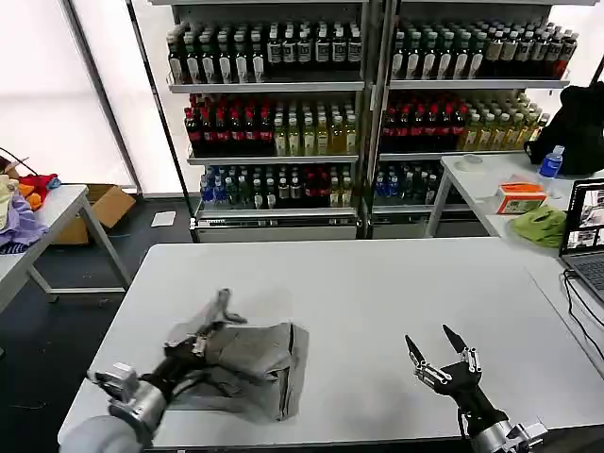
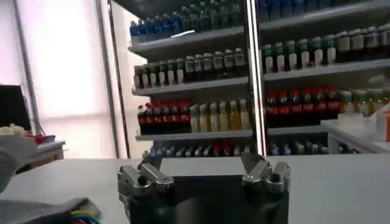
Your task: Fold and organize the clothes.
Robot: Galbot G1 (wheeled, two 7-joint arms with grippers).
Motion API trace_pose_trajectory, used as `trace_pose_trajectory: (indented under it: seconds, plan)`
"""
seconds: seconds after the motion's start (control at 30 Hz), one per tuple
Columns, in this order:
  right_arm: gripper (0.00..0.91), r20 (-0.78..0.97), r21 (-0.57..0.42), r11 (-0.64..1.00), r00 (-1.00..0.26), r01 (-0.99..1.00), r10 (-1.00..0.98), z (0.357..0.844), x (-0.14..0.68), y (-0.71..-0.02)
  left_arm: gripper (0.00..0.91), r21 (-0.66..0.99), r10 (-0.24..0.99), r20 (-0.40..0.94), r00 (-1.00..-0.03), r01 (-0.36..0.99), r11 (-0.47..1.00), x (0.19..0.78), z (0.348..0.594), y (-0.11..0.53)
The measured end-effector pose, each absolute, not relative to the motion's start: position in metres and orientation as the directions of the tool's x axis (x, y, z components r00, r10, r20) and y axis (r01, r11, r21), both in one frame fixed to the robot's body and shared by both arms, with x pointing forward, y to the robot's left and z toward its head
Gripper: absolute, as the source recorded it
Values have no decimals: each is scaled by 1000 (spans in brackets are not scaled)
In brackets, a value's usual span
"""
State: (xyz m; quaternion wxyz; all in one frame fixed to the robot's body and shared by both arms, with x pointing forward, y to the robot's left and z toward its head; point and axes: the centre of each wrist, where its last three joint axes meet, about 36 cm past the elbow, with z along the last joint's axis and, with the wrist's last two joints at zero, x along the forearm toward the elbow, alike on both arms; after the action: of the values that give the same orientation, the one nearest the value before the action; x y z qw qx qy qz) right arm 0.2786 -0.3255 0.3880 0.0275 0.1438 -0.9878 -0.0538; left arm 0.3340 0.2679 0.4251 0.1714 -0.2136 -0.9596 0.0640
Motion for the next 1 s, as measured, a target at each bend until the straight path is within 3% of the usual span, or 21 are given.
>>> trace_pose_trajectory:
  seconds: [0.07,0.1,0.13,0.17,0.47,0.83,1.0]
  plan:
    - [907,43,120,953,-958,-277,-284,386,277,-325,0,-218,464,308,-831,413,884,334,418,253]
    - [907,46,126,953,-958,-274,-282,385,275,-325,161,-230,479,312,-820,424,876,333,414,246]
    - [907,48,129,953,-959,-273,-281,385,274,-324,564,-236,490,316,-812,433,870,334,411,239]
    - [907,48,132,953,-959,-271,-279,384,273,-324,907,-243,500,321,-805,441,864,334,408,233]
    - [907,40,133,954,-961,-268,-275,391,271,-328,907,-239,517,359,-777,459,856,335,397,205]
    - [907,23,142,948,-956,-286,-292,397,275,-325,907,-203,432,279,-857,387,899,327,456,239]
    - [907,24,143,944,-953,-296,-303,395,275,-321,907,-165,320,292,-901,282,945,324,461,267]
